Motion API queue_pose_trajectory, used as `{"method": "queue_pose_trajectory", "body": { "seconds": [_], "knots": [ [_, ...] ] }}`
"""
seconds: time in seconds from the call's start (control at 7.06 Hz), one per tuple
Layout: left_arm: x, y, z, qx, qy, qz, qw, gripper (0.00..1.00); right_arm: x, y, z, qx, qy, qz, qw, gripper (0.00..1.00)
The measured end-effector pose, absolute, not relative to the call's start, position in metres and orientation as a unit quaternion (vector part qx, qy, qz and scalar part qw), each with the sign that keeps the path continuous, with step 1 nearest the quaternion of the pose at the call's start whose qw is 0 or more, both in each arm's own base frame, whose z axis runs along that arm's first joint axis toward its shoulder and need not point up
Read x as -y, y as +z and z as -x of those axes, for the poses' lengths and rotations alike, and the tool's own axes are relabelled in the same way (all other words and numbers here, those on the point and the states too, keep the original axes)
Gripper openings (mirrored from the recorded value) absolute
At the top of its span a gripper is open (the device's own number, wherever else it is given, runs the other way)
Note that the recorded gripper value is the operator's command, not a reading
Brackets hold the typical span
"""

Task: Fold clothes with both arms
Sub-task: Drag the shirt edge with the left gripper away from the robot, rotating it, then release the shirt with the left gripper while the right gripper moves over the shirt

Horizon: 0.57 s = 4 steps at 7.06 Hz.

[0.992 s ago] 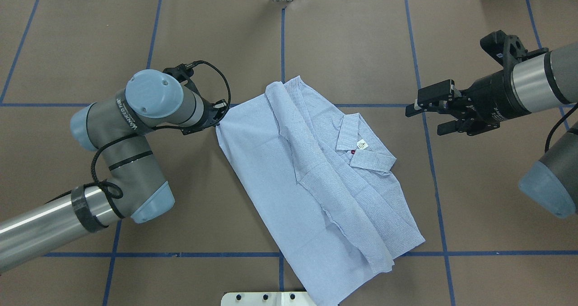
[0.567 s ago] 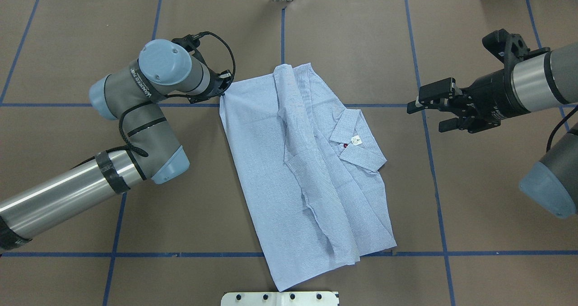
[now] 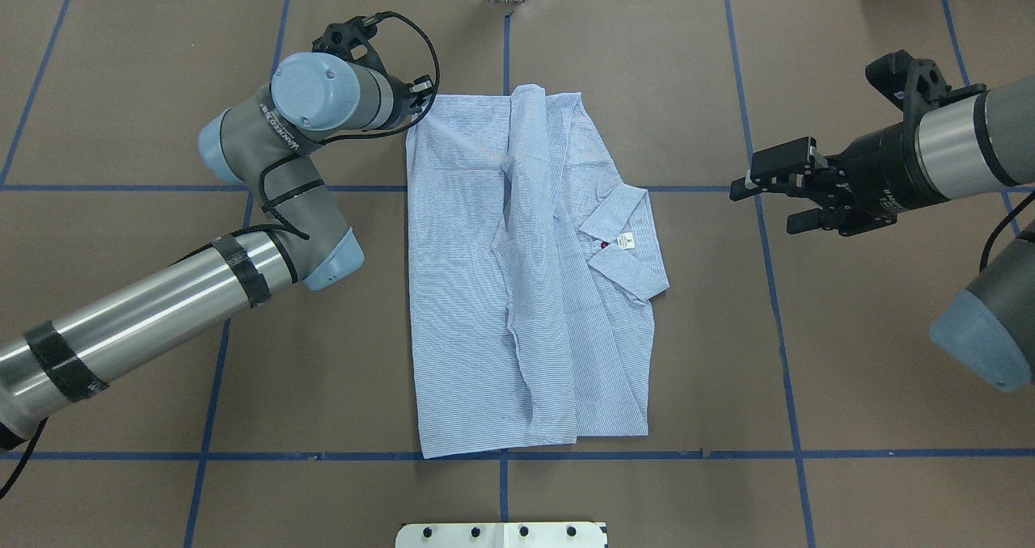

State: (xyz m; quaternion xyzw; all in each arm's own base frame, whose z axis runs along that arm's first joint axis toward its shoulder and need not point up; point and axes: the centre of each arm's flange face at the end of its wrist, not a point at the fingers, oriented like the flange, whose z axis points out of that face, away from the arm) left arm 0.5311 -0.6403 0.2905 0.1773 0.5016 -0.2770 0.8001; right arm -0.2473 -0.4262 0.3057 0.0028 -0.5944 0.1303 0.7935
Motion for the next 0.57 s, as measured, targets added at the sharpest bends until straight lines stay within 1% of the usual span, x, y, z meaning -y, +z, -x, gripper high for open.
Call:
{"method": "queue_pose_trajectory", "body": {
  "seconds": [0.57],
  "knots": [
    [0.6469,0.2851,-0.5349,-0.511,-0.275,-0.194,0.791,0.0,0.4266,0.3077,0.247,0.593,0.133,-0.004,0.794,1.0]
  ]
}}
